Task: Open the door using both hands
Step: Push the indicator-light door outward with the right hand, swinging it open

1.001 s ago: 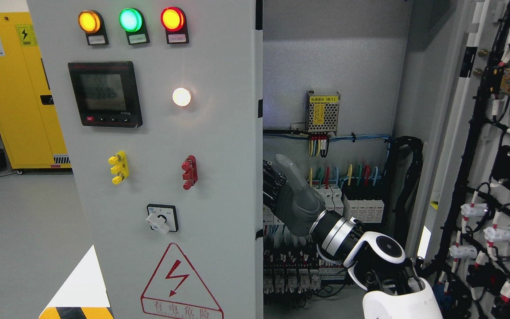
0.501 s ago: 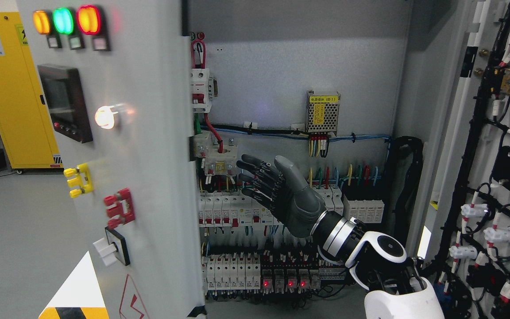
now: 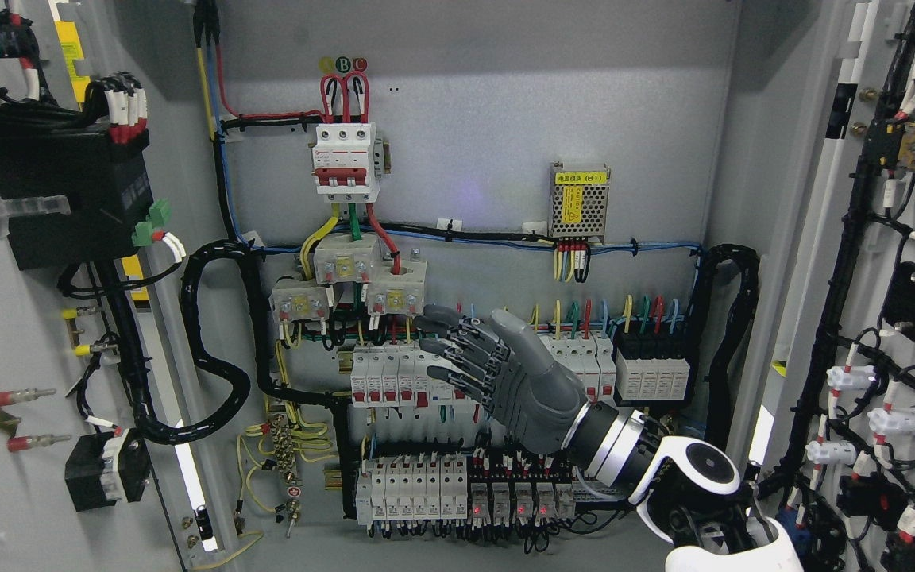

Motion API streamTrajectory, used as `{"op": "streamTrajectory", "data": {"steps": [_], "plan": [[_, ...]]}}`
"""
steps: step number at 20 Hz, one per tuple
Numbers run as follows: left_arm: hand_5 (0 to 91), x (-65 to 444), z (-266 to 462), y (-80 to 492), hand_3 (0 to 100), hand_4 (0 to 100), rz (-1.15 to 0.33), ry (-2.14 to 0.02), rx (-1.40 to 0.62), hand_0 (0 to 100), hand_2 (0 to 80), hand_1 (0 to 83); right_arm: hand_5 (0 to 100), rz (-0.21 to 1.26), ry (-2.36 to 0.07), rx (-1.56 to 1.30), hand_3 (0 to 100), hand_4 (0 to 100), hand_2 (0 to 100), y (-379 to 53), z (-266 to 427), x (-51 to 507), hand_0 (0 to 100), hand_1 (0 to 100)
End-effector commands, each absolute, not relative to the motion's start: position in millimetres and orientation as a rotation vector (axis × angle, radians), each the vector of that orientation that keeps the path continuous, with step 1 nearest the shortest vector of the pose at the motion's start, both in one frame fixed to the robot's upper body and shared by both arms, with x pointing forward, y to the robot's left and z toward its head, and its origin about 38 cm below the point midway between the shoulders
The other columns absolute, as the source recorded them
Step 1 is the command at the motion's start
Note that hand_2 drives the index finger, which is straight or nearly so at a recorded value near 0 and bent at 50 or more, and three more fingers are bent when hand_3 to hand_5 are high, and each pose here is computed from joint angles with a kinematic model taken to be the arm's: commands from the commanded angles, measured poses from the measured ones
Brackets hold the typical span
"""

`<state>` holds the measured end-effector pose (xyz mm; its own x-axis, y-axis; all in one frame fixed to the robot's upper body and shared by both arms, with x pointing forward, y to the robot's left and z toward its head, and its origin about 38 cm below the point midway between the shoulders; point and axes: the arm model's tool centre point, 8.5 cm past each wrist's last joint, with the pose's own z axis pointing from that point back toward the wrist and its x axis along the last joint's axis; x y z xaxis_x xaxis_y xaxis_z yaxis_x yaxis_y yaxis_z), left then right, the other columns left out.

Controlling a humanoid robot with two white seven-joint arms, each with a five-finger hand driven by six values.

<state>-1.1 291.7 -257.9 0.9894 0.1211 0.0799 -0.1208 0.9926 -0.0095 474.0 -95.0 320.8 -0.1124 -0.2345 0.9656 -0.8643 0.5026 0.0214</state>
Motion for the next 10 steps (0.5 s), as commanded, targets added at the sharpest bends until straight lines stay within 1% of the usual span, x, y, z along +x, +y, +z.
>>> {"op": "streamTrajectory", "data": {"steps": [1,7,10], "plan": [[0.0,-7.1,-257.9,291.8,0,0,0.122,-0.071,-0.004,0,0.0,0.0,0,0.873,-1.59,1.026,0,0,0,-53.4,311.2,434.5,20,12],[0.0,-6.9,-257.7,292.8,0,0,0.122,-0.072,-0.003,0,0.0,0.0,0,1.061,-1.483,1.115,0,0,0,-8.5,283.0,380.6,20,12],[0.0,-6.9,-257.7,292.8,0,0,0.122,-0.072,-0.003,0,0.0,0.0,0,1.115,-1.427,1.165,0,0,0,10.6,267.6,357.5,20,12]]}}
